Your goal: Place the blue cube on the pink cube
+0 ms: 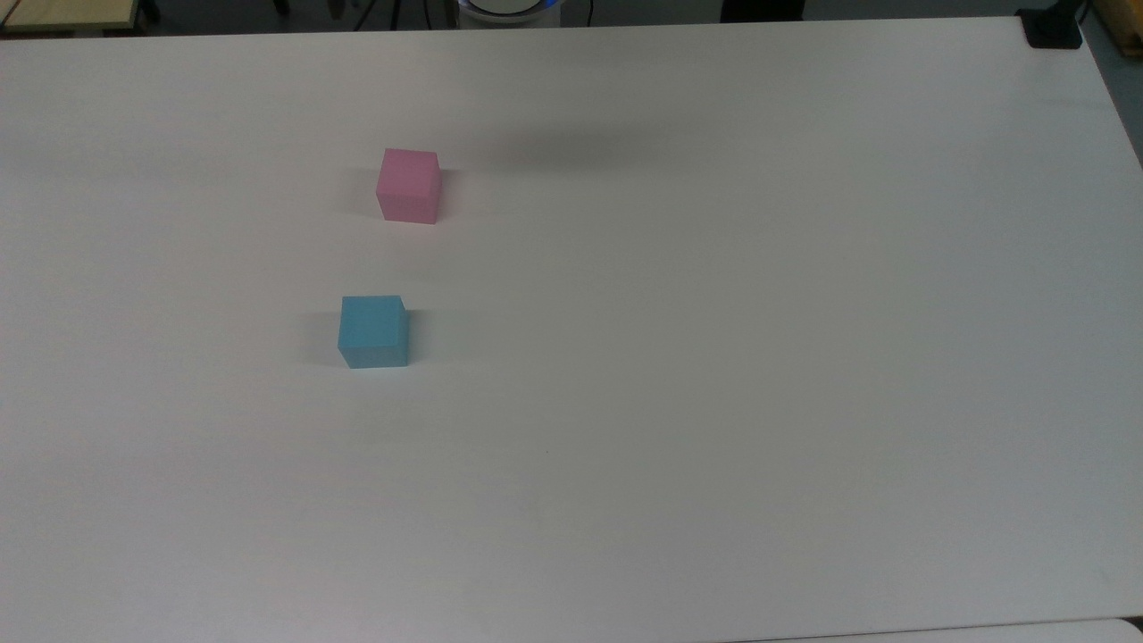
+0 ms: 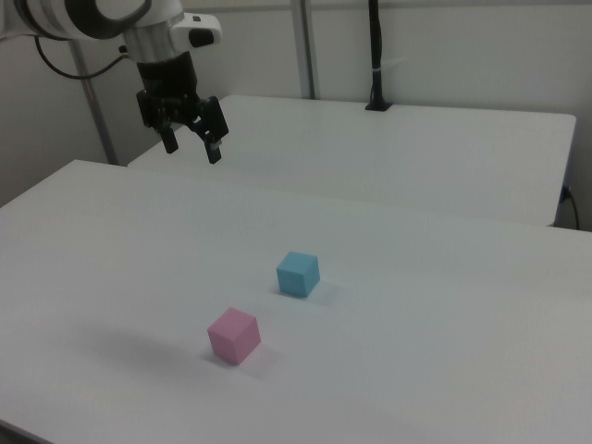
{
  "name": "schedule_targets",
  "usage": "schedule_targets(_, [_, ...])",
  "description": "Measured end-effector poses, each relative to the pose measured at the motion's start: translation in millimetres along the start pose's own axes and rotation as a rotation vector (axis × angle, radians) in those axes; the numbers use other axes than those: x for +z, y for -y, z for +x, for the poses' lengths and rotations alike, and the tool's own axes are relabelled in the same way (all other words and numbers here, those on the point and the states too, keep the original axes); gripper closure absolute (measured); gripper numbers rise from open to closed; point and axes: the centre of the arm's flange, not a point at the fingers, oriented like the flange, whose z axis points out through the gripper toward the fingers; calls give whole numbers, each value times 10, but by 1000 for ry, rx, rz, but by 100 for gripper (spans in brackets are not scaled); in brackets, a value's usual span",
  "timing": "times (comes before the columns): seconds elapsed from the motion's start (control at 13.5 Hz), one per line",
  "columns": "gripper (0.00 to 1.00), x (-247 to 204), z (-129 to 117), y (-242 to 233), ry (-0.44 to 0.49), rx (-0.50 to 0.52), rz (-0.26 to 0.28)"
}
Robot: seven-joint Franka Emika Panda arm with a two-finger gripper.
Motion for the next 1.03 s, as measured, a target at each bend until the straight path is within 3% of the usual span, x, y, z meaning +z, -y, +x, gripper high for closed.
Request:
schedule_targets(0.37, [0,-82,4,0,-16,-62,-40])
schedule_targets(1.03, [0,-97,5,-7,-19,-68,-41])
